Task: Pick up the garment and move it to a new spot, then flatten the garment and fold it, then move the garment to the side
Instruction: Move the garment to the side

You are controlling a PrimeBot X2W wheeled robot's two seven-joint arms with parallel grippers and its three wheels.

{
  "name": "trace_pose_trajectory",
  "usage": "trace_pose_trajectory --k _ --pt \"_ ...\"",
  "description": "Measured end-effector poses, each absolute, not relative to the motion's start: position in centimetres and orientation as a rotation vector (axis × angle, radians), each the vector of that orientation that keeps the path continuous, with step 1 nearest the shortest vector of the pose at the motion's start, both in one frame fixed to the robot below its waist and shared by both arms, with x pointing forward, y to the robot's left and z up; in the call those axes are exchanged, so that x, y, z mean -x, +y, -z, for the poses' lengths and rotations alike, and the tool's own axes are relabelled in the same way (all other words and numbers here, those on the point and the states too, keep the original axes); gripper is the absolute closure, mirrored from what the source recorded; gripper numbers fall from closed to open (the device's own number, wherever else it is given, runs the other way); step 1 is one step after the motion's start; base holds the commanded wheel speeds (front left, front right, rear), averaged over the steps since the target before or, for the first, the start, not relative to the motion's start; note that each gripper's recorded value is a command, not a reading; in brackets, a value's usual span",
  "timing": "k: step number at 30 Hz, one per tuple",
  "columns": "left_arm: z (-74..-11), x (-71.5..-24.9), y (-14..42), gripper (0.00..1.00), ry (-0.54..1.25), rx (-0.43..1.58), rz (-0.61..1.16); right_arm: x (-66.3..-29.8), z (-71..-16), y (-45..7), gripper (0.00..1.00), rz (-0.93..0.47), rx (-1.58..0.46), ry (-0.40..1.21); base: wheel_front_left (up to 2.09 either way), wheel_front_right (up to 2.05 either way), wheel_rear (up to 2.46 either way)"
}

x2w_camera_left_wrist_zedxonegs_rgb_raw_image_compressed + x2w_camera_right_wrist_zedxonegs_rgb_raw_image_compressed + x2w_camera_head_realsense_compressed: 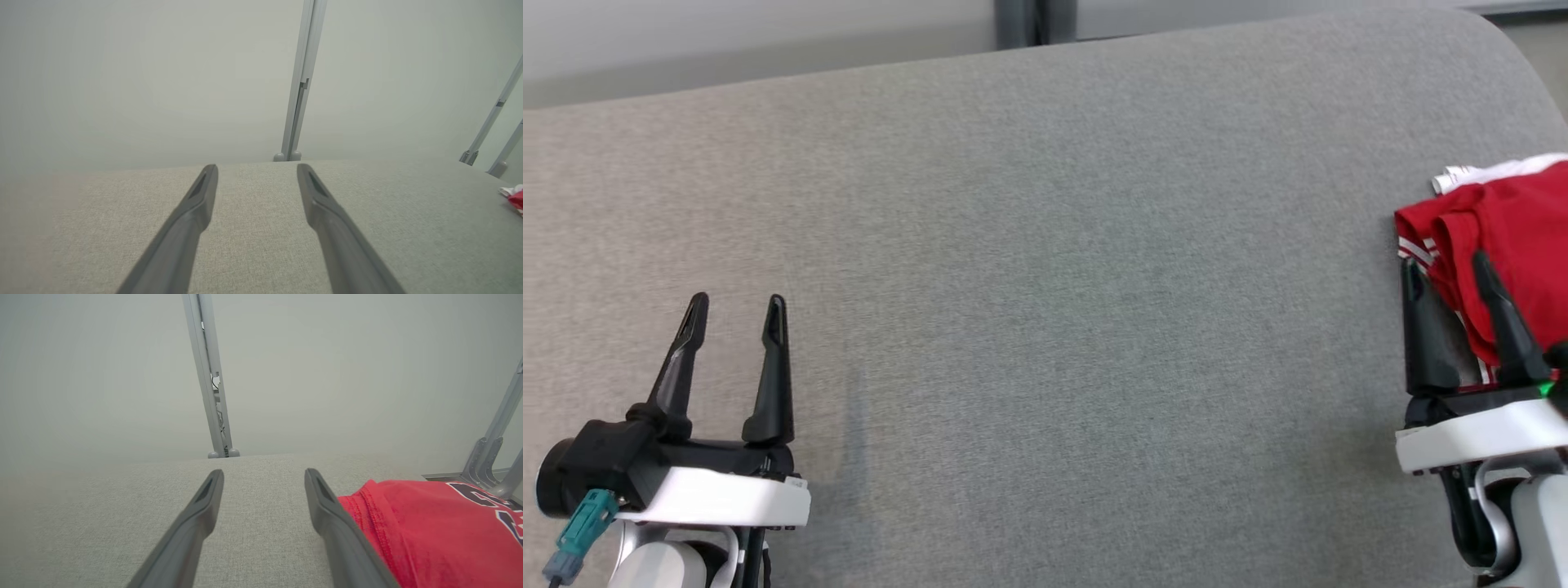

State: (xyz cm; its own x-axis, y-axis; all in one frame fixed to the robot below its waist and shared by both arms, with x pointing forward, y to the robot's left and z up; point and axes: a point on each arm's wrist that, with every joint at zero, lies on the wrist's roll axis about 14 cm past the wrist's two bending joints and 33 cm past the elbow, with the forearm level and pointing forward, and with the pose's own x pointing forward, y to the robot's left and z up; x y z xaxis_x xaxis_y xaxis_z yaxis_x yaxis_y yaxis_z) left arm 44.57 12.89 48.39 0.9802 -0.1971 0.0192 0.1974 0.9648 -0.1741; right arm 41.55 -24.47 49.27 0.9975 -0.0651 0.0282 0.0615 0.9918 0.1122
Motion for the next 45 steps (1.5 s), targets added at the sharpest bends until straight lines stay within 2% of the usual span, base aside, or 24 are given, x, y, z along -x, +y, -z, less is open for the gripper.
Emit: trace_pose_trajectory --k 7,16,29,45 --pt "-49.4 -42.3 15.8 0.0 -0.021 0.158 0.121 -42.1 -51.2 -20.4 0.0 -0.053 -0.109 -0.068 0.0 0.0 0.0" --pt "-50.3 -38.6 17.7 0.0 -0.034 0.147 0.072 -40.0 -52.1 -17.6 0.0 -0.11 -0.138 -0.067 0.0 0.0 0.0" --pt "-50.6 -34.9 18.0 0.0 -0.017 0.167 0.064 -36.4 -52.1 -18.1 0.0 -0.087 -0.145 -0.057 0.0 0.0 0.0" --pt "-50.6 -34.2 18.5 0.0 -0.013 0.172 0.051 -36.0 -53.0 -17.8 0.0 -0.096 -0.14 -0.079 0.0 0.0 0.0"
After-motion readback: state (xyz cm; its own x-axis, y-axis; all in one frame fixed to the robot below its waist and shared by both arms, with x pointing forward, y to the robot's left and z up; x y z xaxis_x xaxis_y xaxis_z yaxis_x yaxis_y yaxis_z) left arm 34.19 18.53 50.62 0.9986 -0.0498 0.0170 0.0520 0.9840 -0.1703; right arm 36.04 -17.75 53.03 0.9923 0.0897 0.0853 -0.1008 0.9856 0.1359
